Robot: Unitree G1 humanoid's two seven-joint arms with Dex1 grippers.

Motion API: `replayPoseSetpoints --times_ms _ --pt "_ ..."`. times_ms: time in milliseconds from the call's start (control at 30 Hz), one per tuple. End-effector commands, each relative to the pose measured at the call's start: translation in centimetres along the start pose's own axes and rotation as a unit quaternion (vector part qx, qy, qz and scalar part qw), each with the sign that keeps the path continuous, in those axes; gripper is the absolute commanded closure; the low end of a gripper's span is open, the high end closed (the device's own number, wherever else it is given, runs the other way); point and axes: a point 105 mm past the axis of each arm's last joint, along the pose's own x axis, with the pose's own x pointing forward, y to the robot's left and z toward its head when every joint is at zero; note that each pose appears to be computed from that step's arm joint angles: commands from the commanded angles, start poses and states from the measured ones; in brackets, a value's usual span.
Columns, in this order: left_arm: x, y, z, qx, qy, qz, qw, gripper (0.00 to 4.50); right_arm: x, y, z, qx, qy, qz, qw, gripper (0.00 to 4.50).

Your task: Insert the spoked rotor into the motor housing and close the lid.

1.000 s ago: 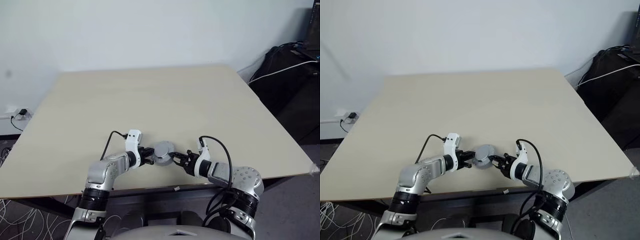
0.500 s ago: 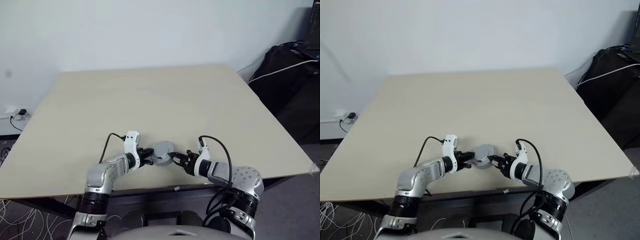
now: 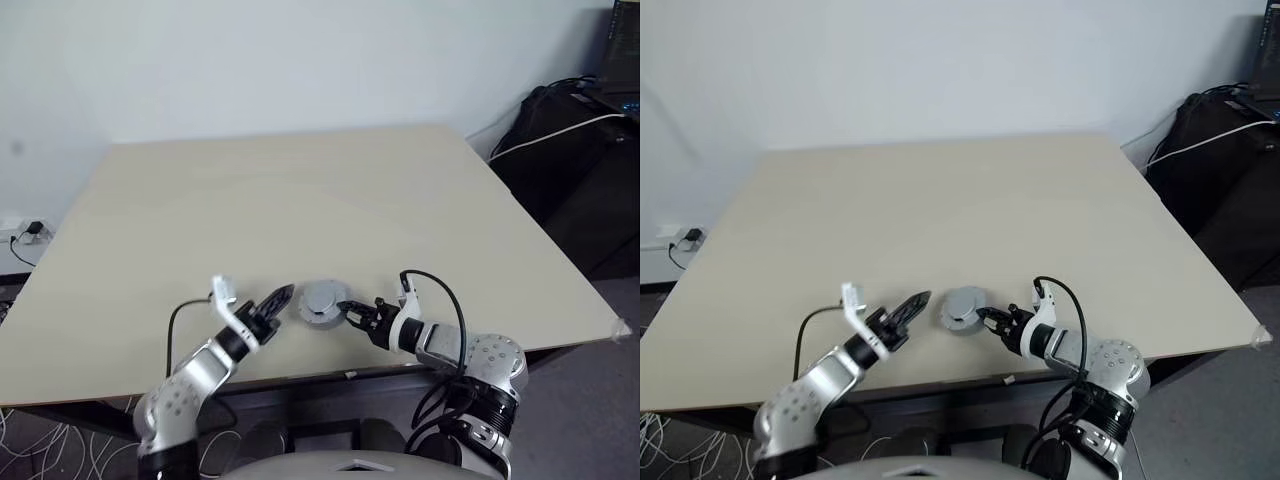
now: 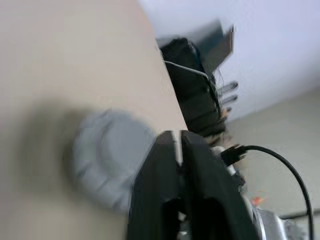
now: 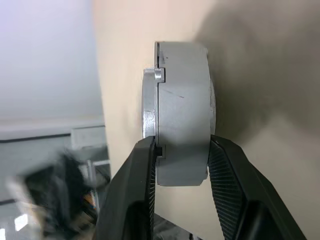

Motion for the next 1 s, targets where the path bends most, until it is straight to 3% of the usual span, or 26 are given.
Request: replayPoseSetpoints --times_ms 33,200,367,1000 --pt "-0.7 -1.0 0.0 -0.052 -0.040 -0.025 0.998 3.23 1.6 4.8 -0.8 0.003 -0.010 0.122 0.993 3.29" --pt "-2.1 0.7 -0.5 -0.123 -0.089 -0.005 0.988 1.57 2.3 6.5 -1.5 -0.002 0.008 0.153 0.988 3.29" --pt "-1.9 0.1 -0.4 -0.162 -0.120 -0.042 0.979 0.02 2.6 7.6 -2.3 -0.007 0.026 0.169 0.985 3.29" --pt "0.8 0.0 -0.8 -0.200 -0.093 -0.071 0.973 0.00 3.0 8.2 -4.4 -0.005 0.074 0.177 0.981 3.29"
